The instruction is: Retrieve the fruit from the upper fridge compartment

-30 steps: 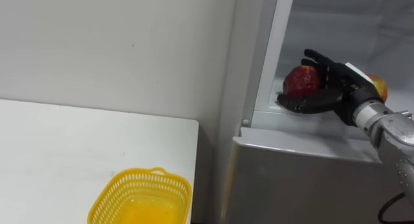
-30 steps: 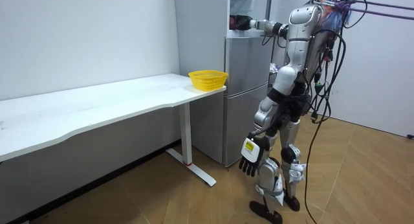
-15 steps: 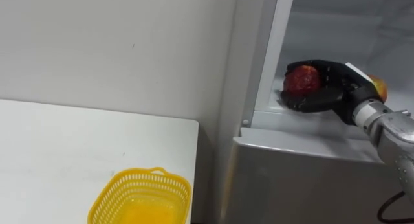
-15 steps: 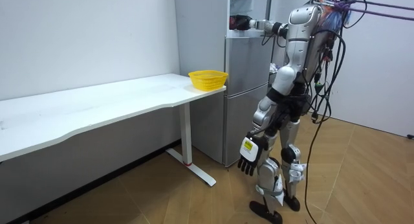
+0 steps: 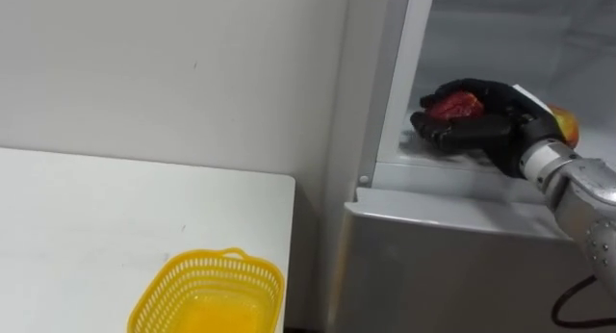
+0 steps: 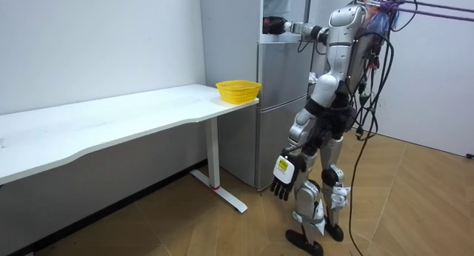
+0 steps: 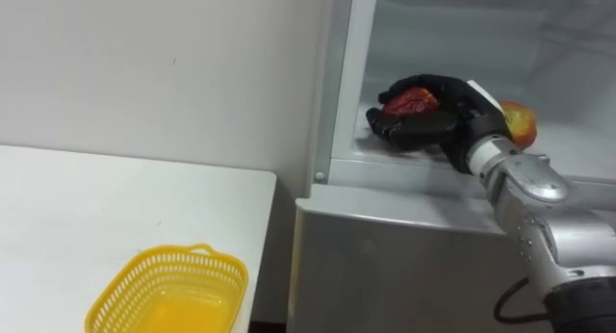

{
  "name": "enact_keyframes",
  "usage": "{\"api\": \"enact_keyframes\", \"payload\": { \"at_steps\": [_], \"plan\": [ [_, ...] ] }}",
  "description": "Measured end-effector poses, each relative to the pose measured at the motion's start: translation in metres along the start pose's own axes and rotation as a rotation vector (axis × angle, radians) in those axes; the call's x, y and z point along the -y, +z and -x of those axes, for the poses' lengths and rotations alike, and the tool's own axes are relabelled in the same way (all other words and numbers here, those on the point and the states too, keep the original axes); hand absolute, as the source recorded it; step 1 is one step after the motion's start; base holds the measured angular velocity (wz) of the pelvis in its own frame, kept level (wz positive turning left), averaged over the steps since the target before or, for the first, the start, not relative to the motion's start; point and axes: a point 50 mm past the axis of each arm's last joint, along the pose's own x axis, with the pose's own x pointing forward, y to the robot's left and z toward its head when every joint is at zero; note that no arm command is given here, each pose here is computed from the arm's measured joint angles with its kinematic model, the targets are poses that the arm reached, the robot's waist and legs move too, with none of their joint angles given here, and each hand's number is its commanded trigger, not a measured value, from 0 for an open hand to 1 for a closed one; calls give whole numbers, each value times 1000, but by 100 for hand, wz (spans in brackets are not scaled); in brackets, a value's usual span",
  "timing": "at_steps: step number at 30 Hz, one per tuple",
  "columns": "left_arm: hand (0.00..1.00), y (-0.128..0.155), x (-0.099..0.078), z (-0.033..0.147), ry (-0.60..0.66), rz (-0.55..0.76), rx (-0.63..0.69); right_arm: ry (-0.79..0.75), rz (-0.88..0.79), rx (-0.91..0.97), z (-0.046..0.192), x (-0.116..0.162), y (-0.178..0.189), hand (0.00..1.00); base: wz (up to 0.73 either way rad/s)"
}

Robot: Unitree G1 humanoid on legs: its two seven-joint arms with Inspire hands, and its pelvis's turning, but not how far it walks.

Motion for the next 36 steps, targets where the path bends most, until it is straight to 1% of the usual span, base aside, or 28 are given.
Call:
{"api": "enact_keyframes", "payload": {
  "at_steps": [4, 7, 10, 13, 16, 22, 24, 27, 32, 36],
  "plan": [
    [0, 0, -1, 0, 13, -1, 4, 16, 33, 48, 3, -9, 7, 100, -2],
    [0, 1, -1, 0, 19, -3, 13, 6, 39, 72, 8, -13, 8, 100, 0],
    [0, 2, 0, 0, 34, -5, 25, 13, 35, 102, 14, -22, 6, 100, 0],
    [0, 3, 0, 0, 37, -6, 40, 1, 72, 150, 28, -28, 7, 100, -5],
    [0, -1, 3, 0, 31, -4, 34, 21, 120, 191, 42, -38, 7, 100, -11],
    [0, -6, 11, -1, 12, -6, 33, -25, 187, 249, 58, -54, 5, 100, -3],
    [0, -10, 19, -1, -1, 19, 29, -35, 195, 261, 66, -60, 1, 100, 0],
    [0, -13, 25, -1, -16, 21, 36, -41, 195, 276, 72, -65, 0, 100, 0],
    [0, -19, 29, 0, -29, 5, 34, -71, 244, 353, 82, -70, 11, 100, 0],
    [0, -20, 31, -1, -40, 3, 27, -104, 334, 378, 91, -71, 7, 100, 0]
  ]
}}
